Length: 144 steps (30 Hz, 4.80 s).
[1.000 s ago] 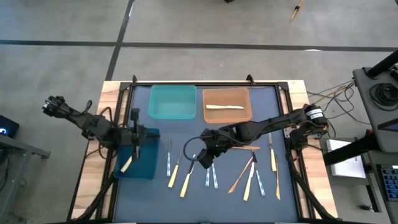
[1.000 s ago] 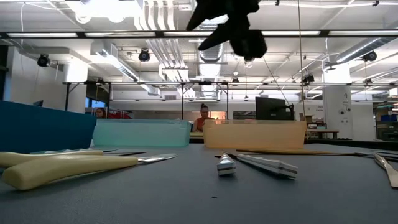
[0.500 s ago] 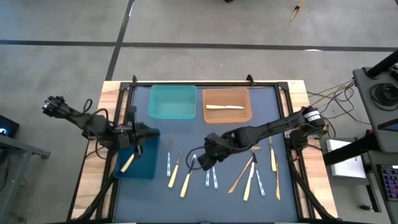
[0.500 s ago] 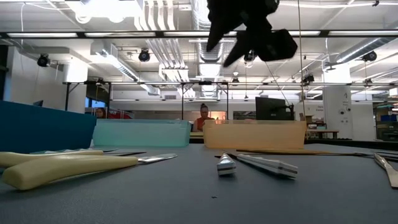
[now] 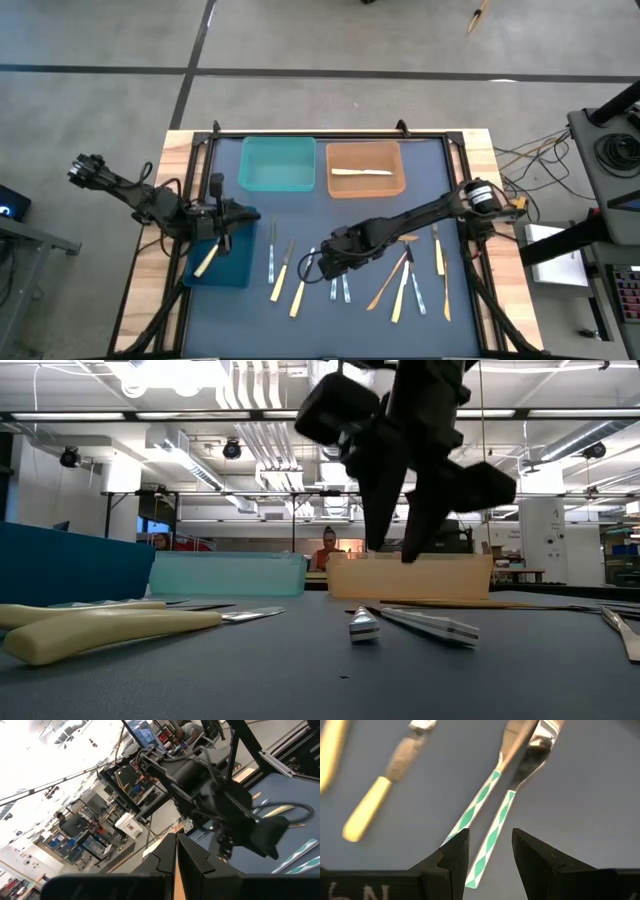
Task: Sort silverware by color (type)
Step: Put the white knife into the light blue bin
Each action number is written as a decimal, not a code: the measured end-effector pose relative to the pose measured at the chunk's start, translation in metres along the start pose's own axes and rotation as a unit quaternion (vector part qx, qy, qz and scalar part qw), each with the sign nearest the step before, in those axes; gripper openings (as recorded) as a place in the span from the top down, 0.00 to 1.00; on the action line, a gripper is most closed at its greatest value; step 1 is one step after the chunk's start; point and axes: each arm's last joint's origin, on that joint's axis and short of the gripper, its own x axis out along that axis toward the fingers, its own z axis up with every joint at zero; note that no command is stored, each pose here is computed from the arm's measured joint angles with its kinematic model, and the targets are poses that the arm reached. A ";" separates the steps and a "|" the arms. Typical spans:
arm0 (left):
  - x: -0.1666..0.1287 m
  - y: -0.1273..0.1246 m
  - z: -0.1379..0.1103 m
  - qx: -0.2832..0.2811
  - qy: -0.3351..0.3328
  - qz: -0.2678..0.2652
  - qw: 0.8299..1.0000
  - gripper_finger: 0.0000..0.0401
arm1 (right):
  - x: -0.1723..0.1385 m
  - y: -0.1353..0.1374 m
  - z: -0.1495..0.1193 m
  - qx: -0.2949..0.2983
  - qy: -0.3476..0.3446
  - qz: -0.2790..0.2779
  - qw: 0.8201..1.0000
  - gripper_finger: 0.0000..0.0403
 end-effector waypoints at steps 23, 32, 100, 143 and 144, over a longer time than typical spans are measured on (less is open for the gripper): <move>0.002 0.000 -0.002 0.002 0.008 0.004 1.000 1.00 | 0.034 0.000 0.003 -0.008 0.020 -0.074 0.997 0.65; 0.002 -0.001 -0.002 0.003 0.009 0.002 1.000 1.00 | 0.032 0.003 0.004 -0.012 0.001 -0.067 0.998 0.65; 0.002 -0.001 -0.002 0.003 0.010 0.004 1.000 1.00 | 0.062 -0.011 0.008 -0.052 0.016 -0.119 0.991 0.95; 0.002 0.002 -0.001 -0.004 0.007 0.020 1.000 1.00 | -0.120 0.005 0.081 -0.258 -0.356 0.058 0.896 0.97; 0.001 0.003 -0.001 -0.005 0.008 0.024 1.000 1.00 | -0.124 0.004 0.089 -0.269 -0.373 0.061 0.886 0.97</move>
